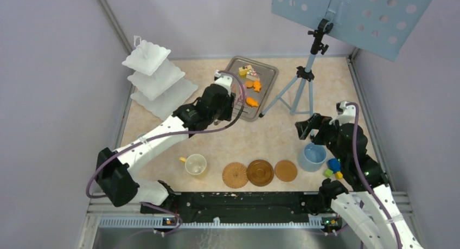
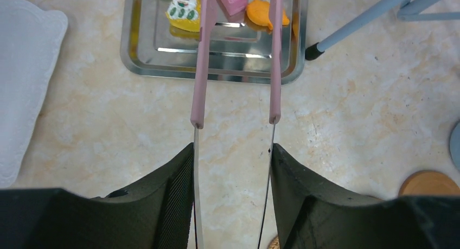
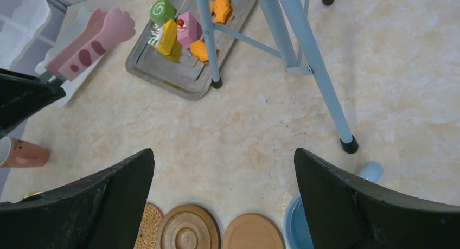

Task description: Serve the afternoon tea

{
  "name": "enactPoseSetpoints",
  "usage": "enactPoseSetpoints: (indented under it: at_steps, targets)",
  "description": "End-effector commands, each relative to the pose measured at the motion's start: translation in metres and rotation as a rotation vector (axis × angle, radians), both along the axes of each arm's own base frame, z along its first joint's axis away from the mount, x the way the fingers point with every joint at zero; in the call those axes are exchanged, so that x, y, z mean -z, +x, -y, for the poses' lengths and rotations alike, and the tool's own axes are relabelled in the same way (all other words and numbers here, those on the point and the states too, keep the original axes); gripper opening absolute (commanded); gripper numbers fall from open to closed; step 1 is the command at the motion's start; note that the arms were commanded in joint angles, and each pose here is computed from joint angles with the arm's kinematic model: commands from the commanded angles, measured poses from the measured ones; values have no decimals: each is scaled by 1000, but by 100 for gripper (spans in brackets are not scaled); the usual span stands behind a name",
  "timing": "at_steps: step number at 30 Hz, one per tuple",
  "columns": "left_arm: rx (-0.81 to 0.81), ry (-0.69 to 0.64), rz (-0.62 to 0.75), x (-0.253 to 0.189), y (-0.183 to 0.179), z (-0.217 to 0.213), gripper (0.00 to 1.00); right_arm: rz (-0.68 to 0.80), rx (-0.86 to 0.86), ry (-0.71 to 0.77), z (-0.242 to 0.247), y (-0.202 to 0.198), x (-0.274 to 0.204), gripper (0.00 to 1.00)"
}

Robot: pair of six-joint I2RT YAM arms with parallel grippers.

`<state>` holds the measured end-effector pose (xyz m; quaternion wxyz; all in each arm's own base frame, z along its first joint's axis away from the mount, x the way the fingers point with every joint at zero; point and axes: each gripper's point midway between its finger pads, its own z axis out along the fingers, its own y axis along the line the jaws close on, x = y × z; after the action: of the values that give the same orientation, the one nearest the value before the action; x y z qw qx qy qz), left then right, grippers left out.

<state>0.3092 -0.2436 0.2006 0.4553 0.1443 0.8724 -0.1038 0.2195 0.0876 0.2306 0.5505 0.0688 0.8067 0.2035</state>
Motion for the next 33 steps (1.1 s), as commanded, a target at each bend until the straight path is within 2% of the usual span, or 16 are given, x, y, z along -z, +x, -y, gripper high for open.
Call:
enactPoseSetpoints:
  at_steps: [1, 13, 24, 33]
  targets:
    - [7, 23, -91, -5, 11, -12, 55, 62, -33, 14, -6, 0, -15, 98]
    - [-37, 123, -131, 13, 71, -26, 54, 76, -39, 23, -6, -2, -19, 98]
    - [-67, 205, -101, 18, 94, -32, 54, 75, -32, 23, -5, -1, -18, 98]
    - [-77, 219, -108, 30, 109, -38, 56, 72, -24, 19, -4, -2, -18, 98]
